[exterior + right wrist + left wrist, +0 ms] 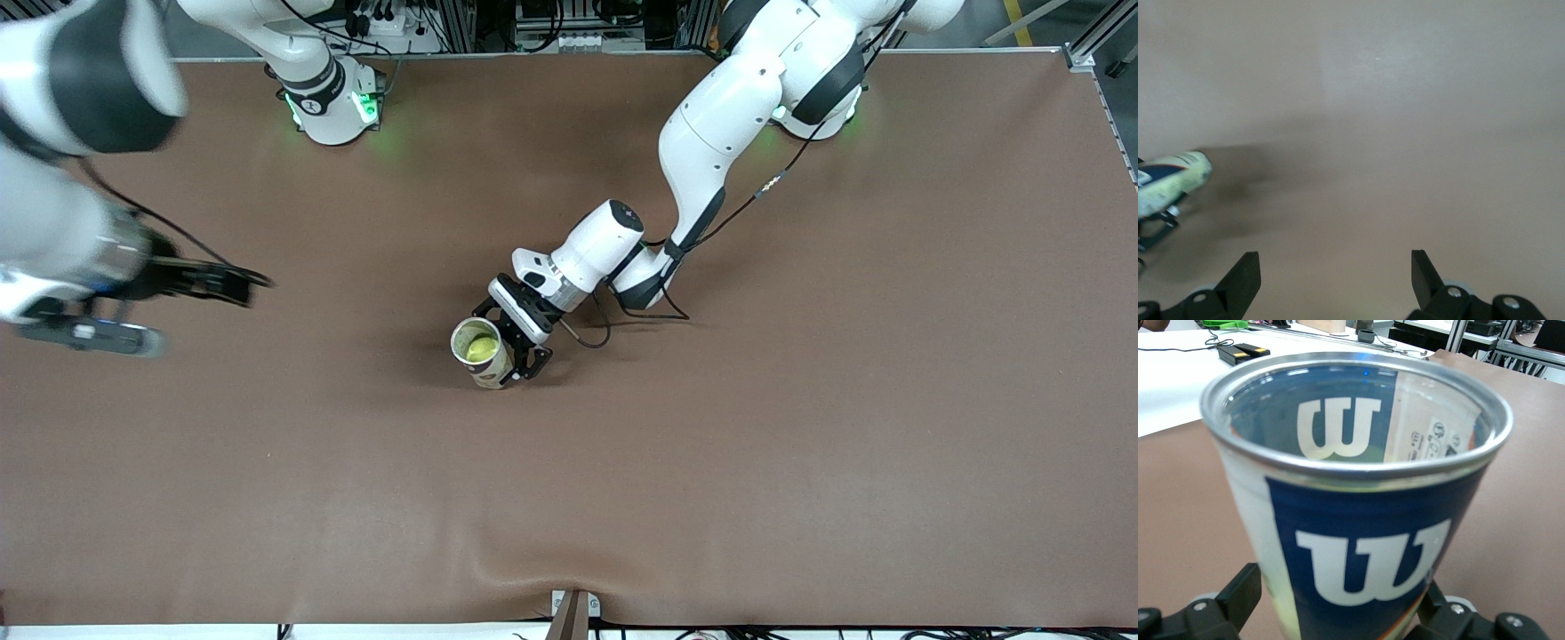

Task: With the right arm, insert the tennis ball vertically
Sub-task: 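Withdraw the open right gripper away from the can, then lower the upright can onto the table and open the left gripper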

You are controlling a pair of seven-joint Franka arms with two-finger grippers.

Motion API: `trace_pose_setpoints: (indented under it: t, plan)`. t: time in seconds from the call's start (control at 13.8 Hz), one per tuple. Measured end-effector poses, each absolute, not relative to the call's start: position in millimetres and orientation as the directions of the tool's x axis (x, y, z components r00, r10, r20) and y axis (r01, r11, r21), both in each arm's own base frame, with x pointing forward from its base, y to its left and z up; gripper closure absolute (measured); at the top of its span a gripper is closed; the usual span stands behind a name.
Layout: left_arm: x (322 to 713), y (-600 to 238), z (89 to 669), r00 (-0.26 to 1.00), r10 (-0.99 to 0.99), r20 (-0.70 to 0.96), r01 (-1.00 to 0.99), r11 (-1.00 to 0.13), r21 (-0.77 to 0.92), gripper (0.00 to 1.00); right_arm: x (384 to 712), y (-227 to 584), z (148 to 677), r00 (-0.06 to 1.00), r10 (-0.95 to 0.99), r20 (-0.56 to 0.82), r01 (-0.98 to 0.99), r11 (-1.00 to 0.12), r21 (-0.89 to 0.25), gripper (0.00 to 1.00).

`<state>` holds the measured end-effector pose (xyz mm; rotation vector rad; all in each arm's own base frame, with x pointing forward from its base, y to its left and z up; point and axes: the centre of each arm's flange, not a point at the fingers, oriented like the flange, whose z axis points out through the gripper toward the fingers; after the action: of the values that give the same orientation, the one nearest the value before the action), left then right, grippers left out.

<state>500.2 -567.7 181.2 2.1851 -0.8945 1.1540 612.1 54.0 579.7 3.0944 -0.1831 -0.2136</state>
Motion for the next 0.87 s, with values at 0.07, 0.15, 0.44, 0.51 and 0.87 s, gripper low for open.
trace_pose_setpoints:
  t: [0.07, 0.15, 0.44, 0.51, 0.87]
  plan:
    - [501, -567, 181, 0.43, -0.309, 0.848, -0.74, -0.659, 0.135, 0.0, 612, 39, 581, 0.985, -0.104, -0.137, -0.1, -0.994, 0.037, 0.0]
    - [501, -567, 180, 0.434, -0.311, 0.846, -0.739, -0.66, 0.137, 0.0, 613, 31, 580, 0.985, -0.098, -0.139, -0.094, -0.995, 0.035, 0.0]
    - [505, -570, 184, 0.449, -0.321, 0.834, -0.738, -0.66, 0.143, 0.0, 613, 33, 578, 0.986, -0.087, -0.143, -0.084, -0.996, 0.031, 0.0]
    - [505, -571, 184, 0.455, -0.32, 0.831, -0.736, -0.661, 0.148, 0.0, 613, 34, 580, 0.987, -0.085, -0.138, -0.082, -0.996, 0.03, 0.0]
    - [495, -579, 183, 0.471, -0.318, 0.823, -0.736, -0.656, 0.168, 0.0, 577, 34, 636, 0.989, -0.066, -0.131, -0.063, -0.998, 0.027, 0.0]
